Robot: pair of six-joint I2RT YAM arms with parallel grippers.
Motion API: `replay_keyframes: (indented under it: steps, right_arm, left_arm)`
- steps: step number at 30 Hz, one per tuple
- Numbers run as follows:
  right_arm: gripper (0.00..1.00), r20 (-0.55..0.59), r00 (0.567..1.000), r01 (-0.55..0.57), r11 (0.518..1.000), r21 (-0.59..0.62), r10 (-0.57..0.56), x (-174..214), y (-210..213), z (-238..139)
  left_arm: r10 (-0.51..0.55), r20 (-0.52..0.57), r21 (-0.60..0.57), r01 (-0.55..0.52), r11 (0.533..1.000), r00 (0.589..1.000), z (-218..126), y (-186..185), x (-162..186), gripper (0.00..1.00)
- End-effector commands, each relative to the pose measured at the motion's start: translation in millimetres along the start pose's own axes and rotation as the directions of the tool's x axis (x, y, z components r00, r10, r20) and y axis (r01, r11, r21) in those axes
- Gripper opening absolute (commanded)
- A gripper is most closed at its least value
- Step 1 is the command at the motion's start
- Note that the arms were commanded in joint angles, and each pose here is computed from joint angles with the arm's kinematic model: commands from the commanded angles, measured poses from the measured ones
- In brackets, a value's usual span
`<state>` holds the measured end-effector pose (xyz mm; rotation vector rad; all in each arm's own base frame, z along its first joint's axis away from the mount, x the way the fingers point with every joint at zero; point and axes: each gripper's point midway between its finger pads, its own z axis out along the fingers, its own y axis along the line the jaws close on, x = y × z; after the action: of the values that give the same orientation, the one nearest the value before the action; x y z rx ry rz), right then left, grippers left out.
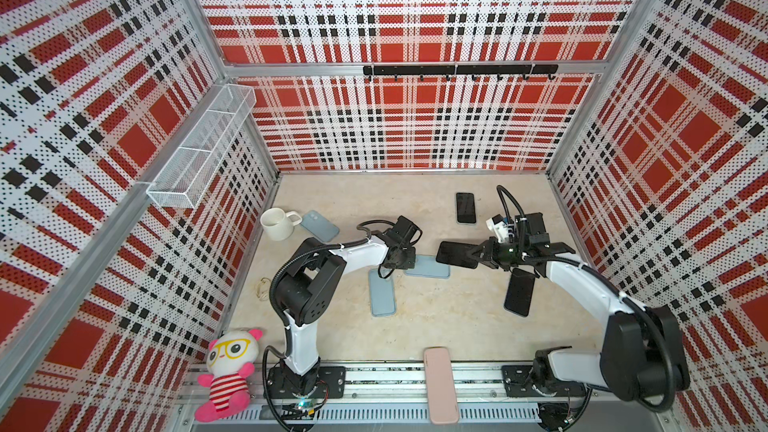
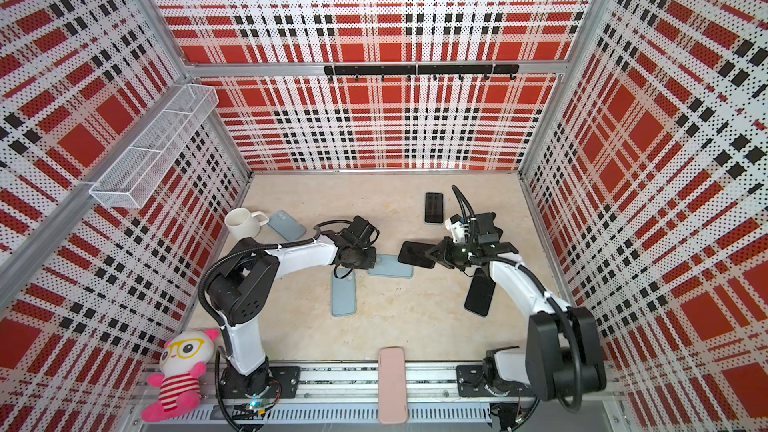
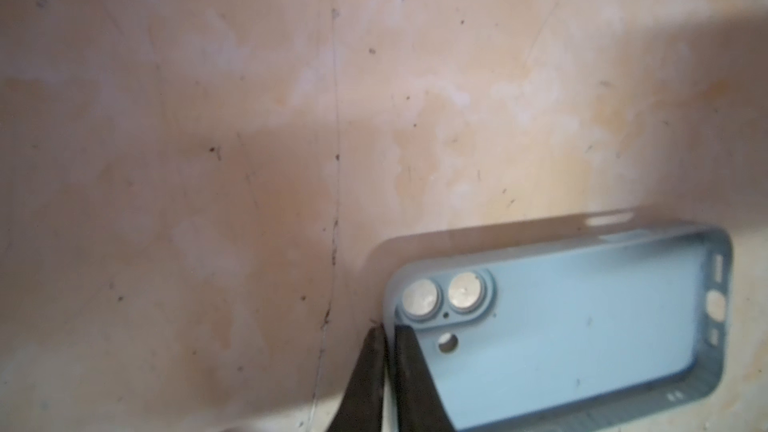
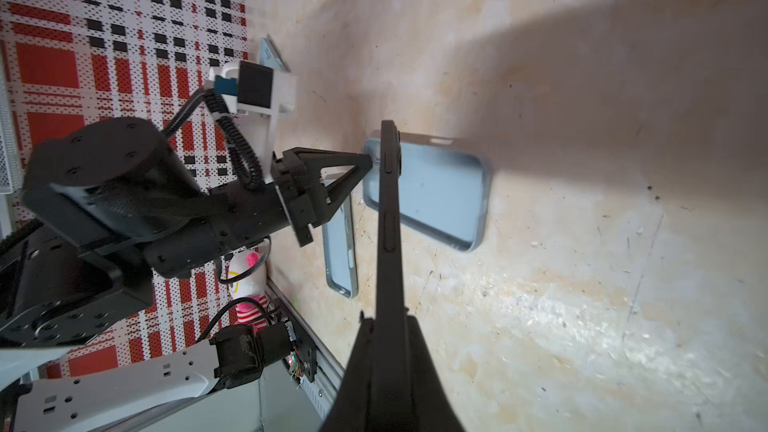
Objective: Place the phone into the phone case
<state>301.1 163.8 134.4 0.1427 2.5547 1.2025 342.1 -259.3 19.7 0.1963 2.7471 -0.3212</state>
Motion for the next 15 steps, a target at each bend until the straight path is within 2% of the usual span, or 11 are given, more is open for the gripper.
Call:
replay_keyframes:
  steps: [1, 6, 10, 13, 15]
  right_arm:
    - [0.01, -0.007, 0.995, 0.097, 0.993, -0.066, -0.098, -12, 22, 4]
    - [0.02, -0.093, 0.992, 0.082, 0.995, -0.061, -0.088, -5, 21, 18]
    - [0.01, -0.146, 0.986, 0.060, 0.990, -0.129, -0.079, 6, 29, 34]
    - [0.01, -0.157, 0.984, 0.055, 0.982, -0.182, -0.084, 4, 30, 45]
    - [0.00, -0.170, 0.982, 0.053, 0.979, -0.198, -0.088, 2, 31, 52]
  left_arm:
    - [0.041, -0.052, 0.021, -0.040, 0.999, 0.998, -3, 4, 16, 0.12]
    - [0.013, -0.077, 0.095, -0.006, 0.995, 0.997, -4, 4, 19, 0.14]
    - [-0.024, -0.065, 0.121, 0.032, 0.992, 0.998, -6, 9, 15, 0.25]
    - [-0.048, -0.054, 0.168, 0.056, 0.984, 0.997, -11, 8, 10, 0.40]
    - [-0.048, -0.057, 0.189, 0.058, 0.980, 0.997, -13, 7, 8, 0.44]
